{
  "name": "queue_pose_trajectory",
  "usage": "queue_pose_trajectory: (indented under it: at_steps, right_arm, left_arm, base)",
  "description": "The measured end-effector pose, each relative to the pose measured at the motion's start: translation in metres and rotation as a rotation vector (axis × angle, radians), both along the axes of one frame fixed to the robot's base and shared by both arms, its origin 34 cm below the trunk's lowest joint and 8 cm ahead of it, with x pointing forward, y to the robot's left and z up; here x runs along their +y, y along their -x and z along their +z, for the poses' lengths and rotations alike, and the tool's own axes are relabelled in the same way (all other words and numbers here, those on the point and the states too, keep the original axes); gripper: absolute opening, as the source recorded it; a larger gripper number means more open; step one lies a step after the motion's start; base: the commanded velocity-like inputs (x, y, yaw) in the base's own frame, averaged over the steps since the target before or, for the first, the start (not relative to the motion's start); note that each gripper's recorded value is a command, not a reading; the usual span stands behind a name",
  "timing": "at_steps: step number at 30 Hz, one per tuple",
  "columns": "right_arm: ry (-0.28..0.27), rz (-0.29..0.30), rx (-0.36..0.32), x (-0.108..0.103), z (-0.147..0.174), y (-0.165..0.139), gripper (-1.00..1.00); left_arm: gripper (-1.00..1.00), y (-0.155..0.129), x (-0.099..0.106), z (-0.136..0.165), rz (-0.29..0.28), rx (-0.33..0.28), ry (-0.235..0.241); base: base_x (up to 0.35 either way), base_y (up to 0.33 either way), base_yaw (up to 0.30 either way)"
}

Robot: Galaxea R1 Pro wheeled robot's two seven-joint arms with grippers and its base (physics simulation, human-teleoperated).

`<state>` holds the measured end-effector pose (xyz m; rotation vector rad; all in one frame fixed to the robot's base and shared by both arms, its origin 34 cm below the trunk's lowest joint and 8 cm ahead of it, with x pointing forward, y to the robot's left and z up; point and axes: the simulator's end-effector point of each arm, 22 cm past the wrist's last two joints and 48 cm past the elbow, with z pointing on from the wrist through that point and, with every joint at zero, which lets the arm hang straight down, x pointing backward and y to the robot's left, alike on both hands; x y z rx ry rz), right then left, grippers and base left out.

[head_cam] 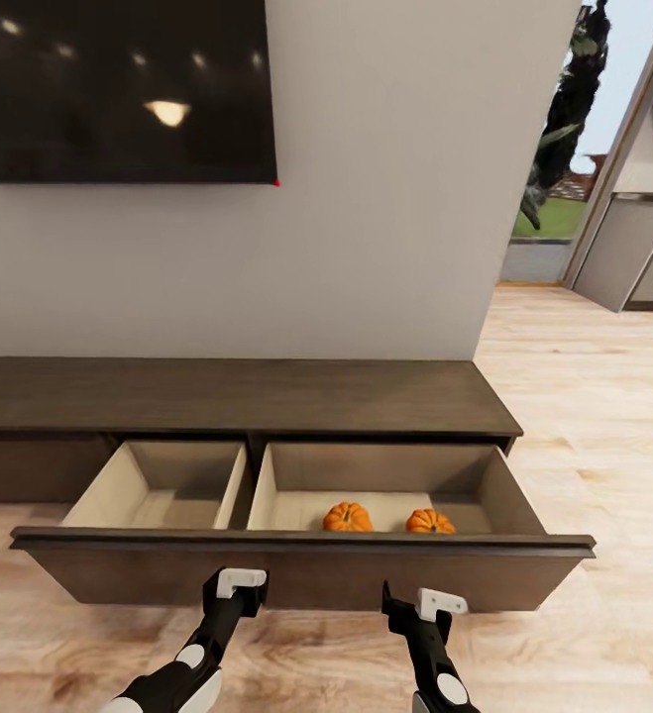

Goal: Place each of the two pumpkins and all three candles from the living room inside a cabinet in the living room (use any cabinet), then make sure every cabinet is closed, and position the cauldron so it is next to a table in the living room.

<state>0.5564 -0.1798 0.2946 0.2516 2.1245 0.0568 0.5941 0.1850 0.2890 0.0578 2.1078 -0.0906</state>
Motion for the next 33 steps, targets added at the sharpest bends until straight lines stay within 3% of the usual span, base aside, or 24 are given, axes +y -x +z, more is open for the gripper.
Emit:
queue_pose_trajectory:
  at_steps: [22,33]
  right_arm:
    - [0.0,0.0,0.002,-0.0001,-0.0006,0.0005,1.0]
    - [0.0,0.0,0.001,-0.0001,-0.0003,0.0004,1.0]
  left_arm:
    - [1.0,0.0002,-0.0002,-0.0002,0.0,0.001,0.004]
    - [1.0,0.0005,-0.001,-0.0001,-0.004,0.001,0.003]
  base:
    - [0.109,0.0,0.0]
    - [0.247,0.0,0.0]
